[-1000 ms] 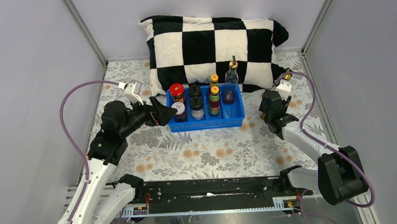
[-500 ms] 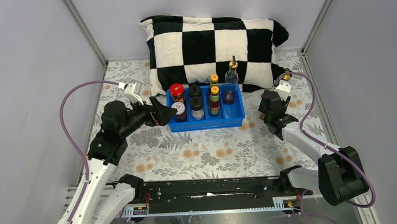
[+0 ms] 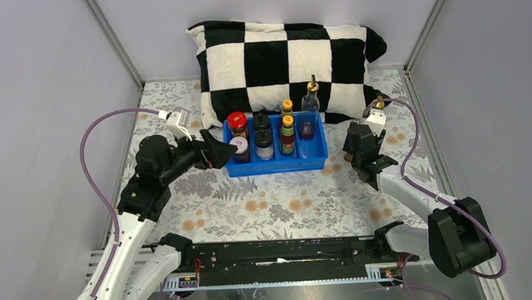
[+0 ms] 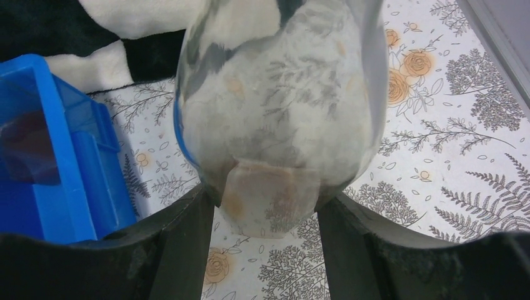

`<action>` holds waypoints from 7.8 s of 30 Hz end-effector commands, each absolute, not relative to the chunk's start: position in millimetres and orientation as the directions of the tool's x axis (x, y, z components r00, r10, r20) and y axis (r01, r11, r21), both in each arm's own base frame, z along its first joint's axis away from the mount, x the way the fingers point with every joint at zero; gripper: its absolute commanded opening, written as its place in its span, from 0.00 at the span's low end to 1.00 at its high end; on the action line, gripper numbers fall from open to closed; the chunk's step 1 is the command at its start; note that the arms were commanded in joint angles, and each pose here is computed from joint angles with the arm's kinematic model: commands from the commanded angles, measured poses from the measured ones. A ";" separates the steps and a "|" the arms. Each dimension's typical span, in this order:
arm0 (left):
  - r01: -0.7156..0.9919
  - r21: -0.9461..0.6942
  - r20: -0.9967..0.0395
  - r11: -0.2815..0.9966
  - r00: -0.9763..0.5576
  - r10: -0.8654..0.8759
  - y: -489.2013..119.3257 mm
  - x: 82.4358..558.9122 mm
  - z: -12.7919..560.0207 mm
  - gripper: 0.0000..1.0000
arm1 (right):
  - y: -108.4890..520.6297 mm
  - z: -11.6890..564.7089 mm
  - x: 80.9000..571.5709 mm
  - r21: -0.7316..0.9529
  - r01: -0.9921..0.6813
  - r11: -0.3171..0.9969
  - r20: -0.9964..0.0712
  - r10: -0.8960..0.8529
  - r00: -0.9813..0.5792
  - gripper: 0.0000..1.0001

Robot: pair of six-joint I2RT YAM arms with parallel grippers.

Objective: Organize the condiment bottles
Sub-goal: Pick up the bottle from the corner of the board, then place the bottle in the storage box.

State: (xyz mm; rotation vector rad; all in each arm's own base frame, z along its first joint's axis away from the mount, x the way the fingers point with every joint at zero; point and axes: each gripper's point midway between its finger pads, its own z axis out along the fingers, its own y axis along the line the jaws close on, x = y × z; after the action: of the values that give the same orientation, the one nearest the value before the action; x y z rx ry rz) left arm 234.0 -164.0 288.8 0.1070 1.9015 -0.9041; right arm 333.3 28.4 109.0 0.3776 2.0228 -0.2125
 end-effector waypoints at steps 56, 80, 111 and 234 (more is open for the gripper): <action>0.432 -0.554 -0.801 0.712 -0.509 -0.315 -163.6 233.4 273.5 0.99 | 65.8 186.7 323.8 -0.053 0.265 0.963 -0.961 0.023 -0.275 0.30; 0.424 -0.554 -0.800 0.717 -0.511 -0.316 -162.3 233.2 276.6 0.99 | 86.2 274.2 335.3 0.043 0.159 0.986 -0.994 0.059 -0.097 0.30; 0.408 -0.563 -0.790 0.718 -0.522 -0.323 -162.3 234.9 269.7 0.99 | 187.3 280.8 342.7 0.030 -0.213 0.977 -0.999 0.034 0.017 0.31; 0.397 -0.557 -0.785 0.730 -0.537 -0.308 -160.9 234.2 257.2 0.99 | 202.4 132.7 361.2 0.047 -0.099 0.994 -0.989 0.032 -0.142 0.48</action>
State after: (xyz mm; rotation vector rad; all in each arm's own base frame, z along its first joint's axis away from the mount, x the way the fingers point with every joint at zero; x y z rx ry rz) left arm 229.7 -162.2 252.3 0.0654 1.9675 -0.9063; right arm 356.3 199.7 111.0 -0.1349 1.7862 0.0714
